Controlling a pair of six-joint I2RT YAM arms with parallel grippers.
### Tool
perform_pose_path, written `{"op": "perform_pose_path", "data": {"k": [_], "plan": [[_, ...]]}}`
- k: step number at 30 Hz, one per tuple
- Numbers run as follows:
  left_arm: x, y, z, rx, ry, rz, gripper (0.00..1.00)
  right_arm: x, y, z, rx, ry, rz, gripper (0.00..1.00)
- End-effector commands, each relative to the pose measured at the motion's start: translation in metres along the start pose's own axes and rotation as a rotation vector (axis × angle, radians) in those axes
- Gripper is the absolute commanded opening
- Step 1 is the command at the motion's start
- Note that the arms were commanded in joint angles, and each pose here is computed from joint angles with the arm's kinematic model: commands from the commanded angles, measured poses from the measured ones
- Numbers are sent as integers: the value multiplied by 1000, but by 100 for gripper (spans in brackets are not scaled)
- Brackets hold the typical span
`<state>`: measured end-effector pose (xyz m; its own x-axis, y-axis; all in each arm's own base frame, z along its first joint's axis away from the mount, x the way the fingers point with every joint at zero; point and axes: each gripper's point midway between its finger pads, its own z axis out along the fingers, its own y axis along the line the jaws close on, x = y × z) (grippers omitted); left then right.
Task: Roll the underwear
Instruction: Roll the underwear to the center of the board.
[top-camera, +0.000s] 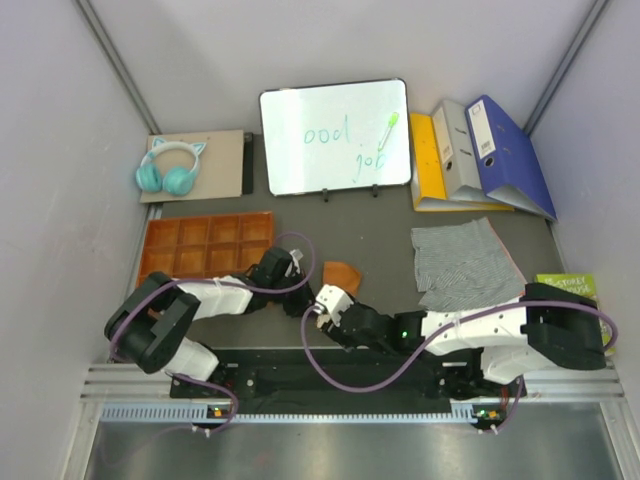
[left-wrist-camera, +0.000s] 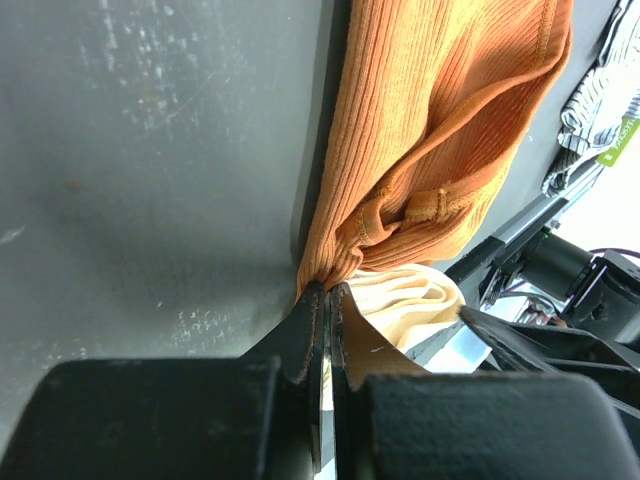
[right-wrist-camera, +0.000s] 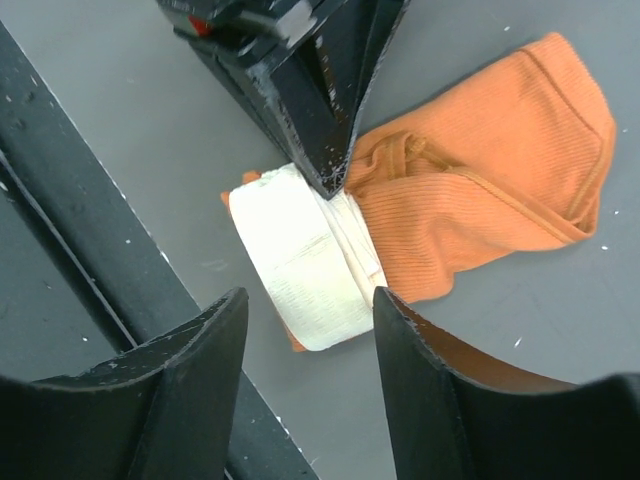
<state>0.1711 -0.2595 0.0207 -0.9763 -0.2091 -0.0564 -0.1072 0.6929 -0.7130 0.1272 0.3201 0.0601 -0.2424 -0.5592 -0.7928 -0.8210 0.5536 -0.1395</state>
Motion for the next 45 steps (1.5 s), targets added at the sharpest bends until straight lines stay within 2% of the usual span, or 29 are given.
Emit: {"op": "perform_pose_path", "data": {"k": [1, 14, 18, 19, 23, 24, 27, 31, 38, 45], "plan": [[12, 17, 3, -61, 62, -10, 0, -2, 11, 6, -30, -13, -31, 52], [11, 15, 6, -62, 94, -9, 0, 35, 6, 29, 42, 119, -83, 50], [9, 8, 4, -32, 91, 2, 0, 42, 6, 30, 46, 161, -97, 30], [7, 5, 3, -21, 82, 12, 0, 40, 7, 29, 39, 158, -92, 28], [-5, -12, -7, 8, 23, 49, 14, 38, 17, 20, -40, 187, -70, 20], [-5, -12, -12, -3, 20, 48, 22, 37, 19, 19, -56, 192, -61, 19], [-12, -20, -21, 6, -19, 72, 37, 35, 24, 16, -121, 218, -33, 17], [-11, -15, -31, -13, -34, 80, 49, 29, 29, 16, -196, 237, 3, 15], [-11, -9, -48, -26, -96, 103, 52, 21, 33, 14, -332, 283, 79, 14], [-14, -22, -60, 95, -203, 176, 51, 14, 41, 14, -485, 318, 160, 14]]}}
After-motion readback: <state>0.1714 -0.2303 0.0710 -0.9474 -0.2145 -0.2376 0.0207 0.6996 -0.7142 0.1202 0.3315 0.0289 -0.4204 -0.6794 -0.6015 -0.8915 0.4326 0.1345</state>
